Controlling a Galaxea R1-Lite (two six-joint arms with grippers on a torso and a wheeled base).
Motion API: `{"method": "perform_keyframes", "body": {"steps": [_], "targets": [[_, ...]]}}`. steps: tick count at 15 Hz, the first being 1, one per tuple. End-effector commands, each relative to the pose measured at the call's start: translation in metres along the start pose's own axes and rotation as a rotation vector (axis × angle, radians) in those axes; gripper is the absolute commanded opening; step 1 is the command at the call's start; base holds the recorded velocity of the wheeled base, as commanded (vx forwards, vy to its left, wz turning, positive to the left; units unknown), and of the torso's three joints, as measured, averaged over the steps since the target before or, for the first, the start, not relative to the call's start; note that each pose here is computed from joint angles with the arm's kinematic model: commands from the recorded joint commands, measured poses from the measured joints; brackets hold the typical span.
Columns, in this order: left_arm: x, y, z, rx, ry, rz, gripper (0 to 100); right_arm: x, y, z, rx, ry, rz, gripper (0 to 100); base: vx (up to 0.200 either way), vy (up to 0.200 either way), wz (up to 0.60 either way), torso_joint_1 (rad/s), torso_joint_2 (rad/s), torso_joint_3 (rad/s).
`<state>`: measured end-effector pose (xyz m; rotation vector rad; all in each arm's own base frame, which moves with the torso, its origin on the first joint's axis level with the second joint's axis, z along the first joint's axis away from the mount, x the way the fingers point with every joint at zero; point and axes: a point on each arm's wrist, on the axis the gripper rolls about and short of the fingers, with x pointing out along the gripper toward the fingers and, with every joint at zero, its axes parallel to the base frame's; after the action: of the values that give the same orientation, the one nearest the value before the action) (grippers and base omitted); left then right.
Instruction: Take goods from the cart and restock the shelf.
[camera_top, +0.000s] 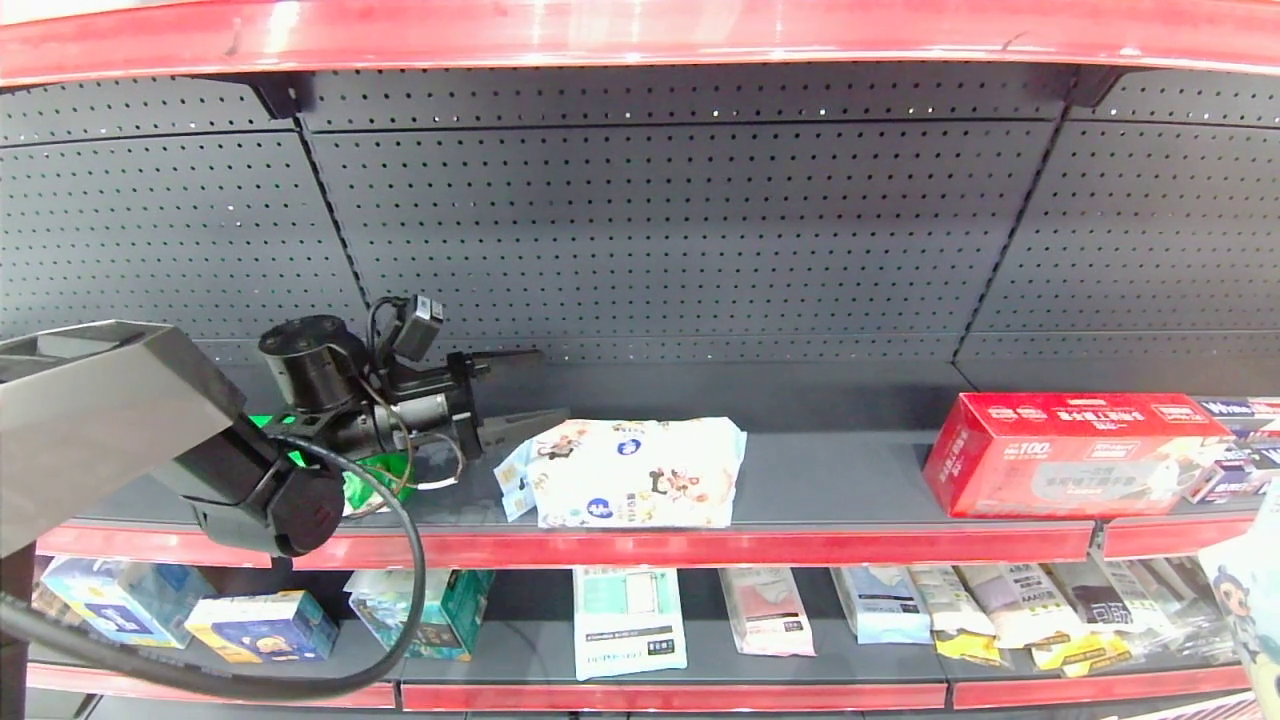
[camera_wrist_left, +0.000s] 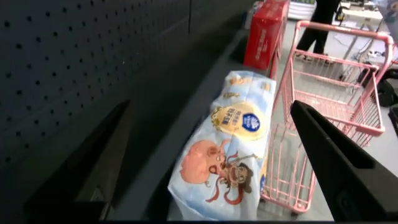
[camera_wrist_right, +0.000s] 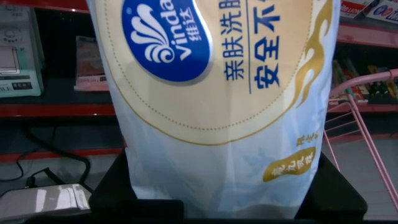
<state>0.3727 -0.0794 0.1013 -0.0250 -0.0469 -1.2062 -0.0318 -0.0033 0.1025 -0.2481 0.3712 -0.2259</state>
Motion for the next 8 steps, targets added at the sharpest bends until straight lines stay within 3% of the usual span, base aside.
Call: {"method": "perform_keyframes", "body": {"steps": [1,4,8], "targets": [[-0.005,-0.001,0.000,-0.005,-0.008,0.016,100,0.000,0.000,0.000,0.000,0.002,0.001,0,0.000,0.000,0.00,0.000,0.00,0.000],[-0.014,0.003,0.011,0.017,-0.029,0.107,100,0.000,0.000,0.000,-0.002,0.002,0.001,0,0.000,0.000,0.00,0.000,0.00,0.000],[-0.017,-0.004,0.040,-0.013,-0.084,0.247,100,0.000,0.000,0.000,-0.002,0.003,0.001,0,0.000,0.000,0.00,0.000,0.00,0.000]]}}
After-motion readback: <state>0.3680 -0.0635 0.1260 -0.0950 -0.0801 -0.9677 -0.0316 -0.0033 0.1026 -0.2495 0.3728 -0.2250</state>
